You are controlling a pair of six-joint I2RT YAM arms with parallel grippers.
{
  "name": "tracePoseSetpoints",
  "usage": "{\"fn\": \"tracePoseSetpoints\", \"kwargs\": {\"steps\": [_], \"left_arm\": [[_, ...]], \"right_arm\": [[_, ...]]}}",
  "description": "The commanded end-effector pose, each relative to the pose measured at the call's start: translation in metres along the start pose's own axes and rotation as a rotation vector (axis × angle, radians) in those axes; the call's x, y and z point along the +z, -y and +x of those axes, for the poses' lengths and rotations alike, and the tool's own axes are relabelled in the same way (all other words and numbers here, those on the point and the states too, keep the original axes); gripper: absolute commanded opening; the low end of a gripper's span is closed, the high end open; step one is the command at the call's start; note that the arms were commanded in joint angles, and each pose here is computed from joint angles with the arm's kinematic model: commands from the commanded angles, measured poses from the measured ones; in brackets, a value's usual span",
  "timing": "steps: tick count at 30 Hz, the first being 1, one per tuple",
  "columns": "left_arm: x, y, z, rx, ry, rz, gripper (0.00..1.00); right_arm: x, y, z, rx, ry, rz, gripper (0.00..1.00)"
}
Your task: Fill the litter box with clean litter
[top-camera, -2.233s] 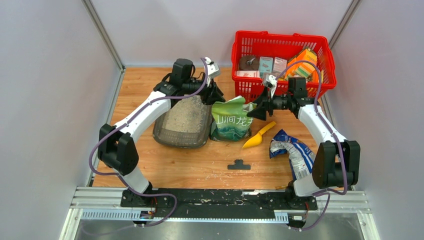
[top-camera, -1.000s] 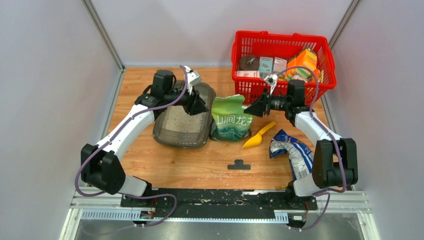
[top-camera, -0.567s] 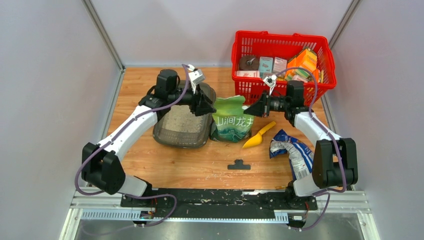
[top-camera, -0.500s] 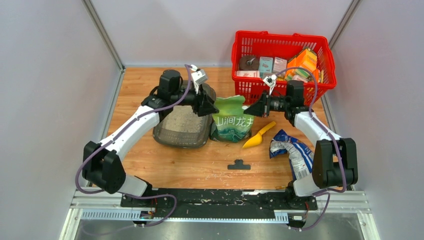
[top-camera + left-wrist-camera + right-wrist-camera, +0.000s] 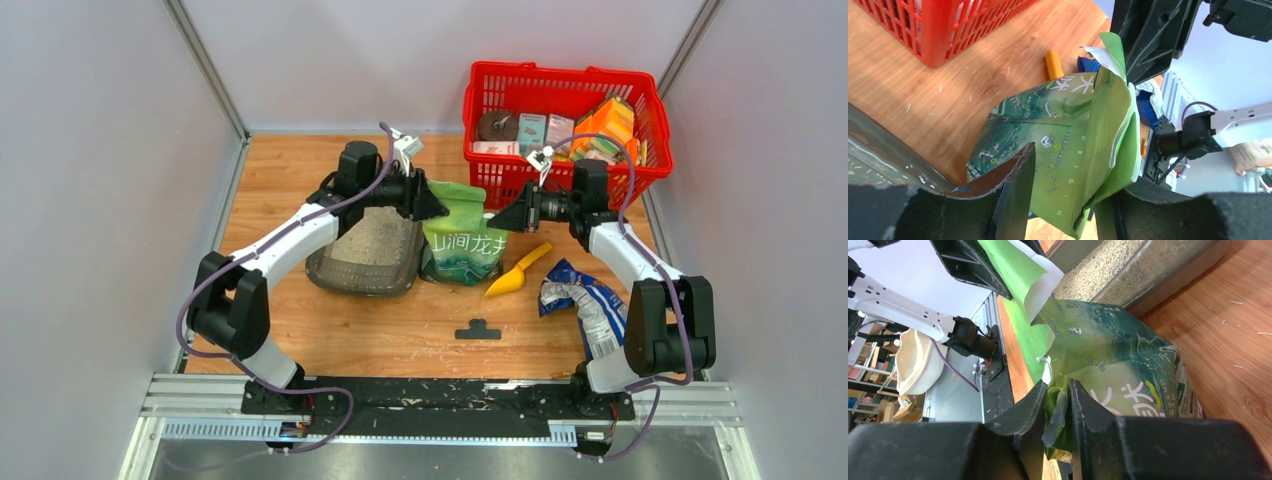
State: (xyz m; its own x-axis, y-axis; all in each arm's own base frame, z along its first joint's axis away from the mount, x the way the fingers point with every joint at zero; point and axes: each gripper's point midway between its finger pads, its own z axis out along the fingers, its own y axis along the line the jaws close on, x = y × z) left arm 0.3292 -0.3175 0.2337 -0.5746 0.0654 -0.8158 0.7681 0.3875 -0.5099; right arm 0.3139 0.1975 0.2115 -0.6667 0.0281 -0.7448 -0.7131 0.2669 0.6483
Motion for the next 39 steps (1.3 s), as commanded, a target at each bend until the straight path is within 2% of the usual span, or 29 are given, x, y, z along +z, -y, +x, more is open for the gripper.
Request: {"fn": "tracePoseSetpoints", "kwargs": {"steps": [1, 3, 9, 12, 14, 15, 16, 18, 19, 20, 24, 28, 31, 36, 39], "left_arm": [[0.006, 0.015, -0.009, -0.029, 0.024, 0.099, 0.52], [0.007, 0.017, -0.007, -0.025, 0.019, 0.12, 0.53], [0.003, 0.019, 0.005, -0.047, -0.006, 0.128, 0.53], [0.001, 0.02, 0.011, -0.065, -0.022, 0.135, 0.47], [0.0, 0.017, 0.014, -0.101, -0.029, 0.129, 0.36], [0.001, 0.015, 0.016, -0.121, -0.033, 0.123, 0.31], [0.0, 0.01, 0.017, -0.142, -0.031, 0.114, 0.21], [-0.002, 0.008, 0.014, -0.203, -0.029, 0.113, 0.12], [-0.006, 0.005, 0.013, -0.225, -0.028, 0.117, 0.03], [-0.008, 0.004, 0.012, -0.246, -0.03, 0.119, 0.0], [-0.016, 0.007, 0.009, -0.36, -0.058, 0.205, 0.0], [-0.021, 0.021, 0.015, -0.465, -0.161, 0.306, 0.0], [-0.023, 0.029, 0.014, -0.549, -0.232, 0.389, 0.0], [-0.022, 0.033, 0.011, -0.855, -0.346, 0.436, 0.0], [-0.022, 0.03, 0.009, -0.871, -0.308, 0.41, 0.0]], "right_arm": [[0.004, -0.015, -0.012, 0.007, 0.015, -0.063, 0.26], [0.004, -0.014, -0.013, 0.015, 0.016, -0.062, 0.29], [0.006, -0.011, -0.003, 0.032, 0.004, -0.065, 0.29], [0.008, -0.013, 0.001, 0.039, -0.003, -0.068, 0.22], [0.007, -0.015, 0.003, 0.064, -0.008, -0.068, 0.13], [0.007, -0.018, 0.0, 0.064, -0.008, -0.075, 0.1], [0.005, -0.021, 0.002, 0.087, -0.021, -0.085, 0.08], [0.003, -0.026, 0.001, 0.099, -0.032, -0.094, 0.03], [0.0, -0.033, 0.0, 0.139, -0.052, -0.109, 0.01], [-0.002, -0.035, -0.002, 0.162, -0.058, -0.113, 0.0], [-0.004, -0.037, -0.002, 0.41, -0.11, -0.123, 0.0], [-0.007, -0.044, -0.006, 0.615, -0.127, -0.132, 0.0], [-0.011, -0.045, -0.008, 0.686, -0.123, -0.125, 0.0], [-0.017, -0.035, -0.02, 0.837, -0.106, -0.111, 0.0], [-0.02, -0.02, -0.026, 0.947, -0.073, -0.076, 0.0]]}}
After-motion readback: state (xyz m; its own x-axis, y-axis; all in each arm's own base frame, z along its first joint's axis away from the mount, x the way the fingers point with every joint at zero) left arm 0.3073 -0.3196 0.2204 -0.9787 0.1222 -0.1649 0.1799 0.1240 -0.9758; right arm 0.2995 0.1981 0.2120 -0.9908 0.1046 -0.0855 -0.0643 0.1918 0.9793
